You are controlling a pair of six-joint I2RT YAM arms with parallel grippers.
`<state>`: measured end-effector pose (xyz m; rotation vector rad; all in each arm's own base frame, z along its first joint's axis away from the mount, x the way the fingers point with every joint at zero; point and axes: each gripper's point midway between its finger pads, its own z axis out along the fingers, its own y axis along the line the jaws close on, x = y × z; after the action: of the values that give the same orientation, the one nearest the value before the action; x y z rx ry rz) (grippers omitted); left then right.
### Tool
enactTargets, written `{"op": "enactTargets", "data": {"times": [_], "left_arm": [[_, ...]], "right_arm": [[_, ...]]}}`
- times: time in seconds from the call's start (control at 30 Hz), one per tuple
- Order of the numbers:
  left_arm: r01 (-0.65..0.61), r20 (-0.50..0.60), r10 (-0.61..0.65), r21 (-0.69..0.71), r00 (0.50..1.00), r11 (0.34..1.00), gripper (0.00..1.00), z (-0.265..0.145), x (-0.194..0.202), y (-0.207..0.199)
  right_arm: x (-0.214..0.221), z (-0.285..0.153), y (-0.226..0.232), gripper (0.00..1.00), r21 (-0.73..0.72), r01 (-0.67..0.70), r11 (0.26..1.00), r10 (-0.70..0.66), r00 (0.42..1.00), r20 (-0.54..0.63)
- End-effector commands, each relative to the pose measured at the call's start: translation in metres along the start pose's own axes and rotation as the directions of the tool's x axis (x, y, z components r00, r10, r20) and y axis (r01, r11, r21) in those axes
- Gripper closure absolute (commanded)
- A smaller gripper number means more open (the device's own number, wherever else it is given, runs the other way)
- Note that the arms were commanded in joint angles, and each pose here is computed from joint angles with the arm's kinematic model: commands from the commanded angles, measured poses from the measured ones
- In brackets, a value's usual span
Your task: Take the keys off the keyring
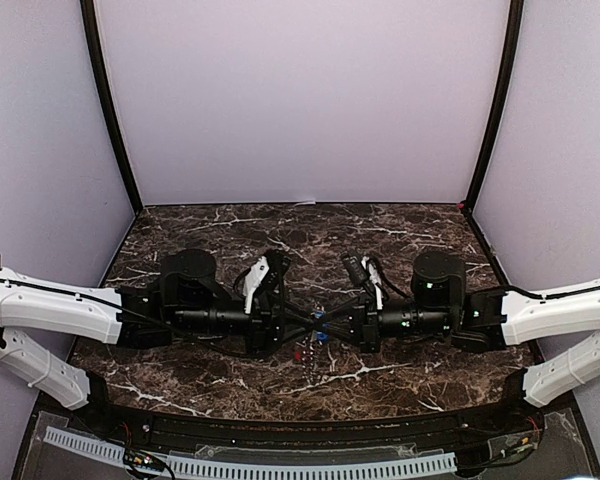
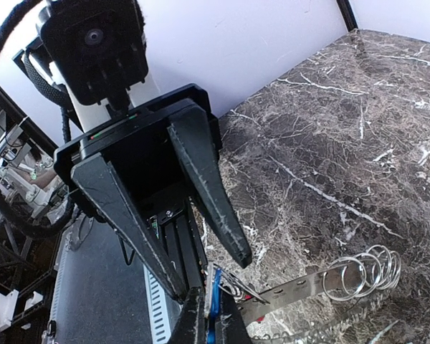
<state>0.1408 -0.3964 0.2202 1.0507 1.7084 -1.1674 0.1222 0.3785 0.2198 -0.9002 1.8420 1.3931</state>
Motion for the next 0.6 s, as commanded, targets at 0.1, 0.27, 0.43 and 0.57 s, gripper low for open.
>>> {"op": "enactTargets", "data": {"times": [0.1, 0.27, 0.43, 0.57], "left_arm": [[-0.051, 0.05, 0.054, -0.065, 0.997, 0.997, 0.7, 0.002, -0.025, 0.009], [-0.057, 0.024, 0.057, -0.005, 0.998, 0.998, 0.7, 0.003, -0.017, 0.0], [-0.074, 0.023, 0.074, -0.03, 0.997, 0.997, 0.63, -0.005, -0.013, 0.004], [-0.075, 0.038, 0.076, -0.049, 0.996, 0.996, 0.63, -0.016, -0.013, 0.009]], "right_arm": [[-0.024, -0.008, 0.021, 1.0, -0.075, 0.042, 0.996, -0.035, 0.995, 0.09], [-0.025, -0.008, 0.022, 1.0, -0.076, 0.045, 0.996, -0.037, 0.995, 0.093], [-0.027, -0.008, 0.024, 1.0, -0.085, 0.049, 0.995, -0.041, 0.995, 0.094], [-0.027, -0.008, 0.025, 1.0, -0.086, 0.05, 0.995, -0.042, 0.995, 0.093]]}}
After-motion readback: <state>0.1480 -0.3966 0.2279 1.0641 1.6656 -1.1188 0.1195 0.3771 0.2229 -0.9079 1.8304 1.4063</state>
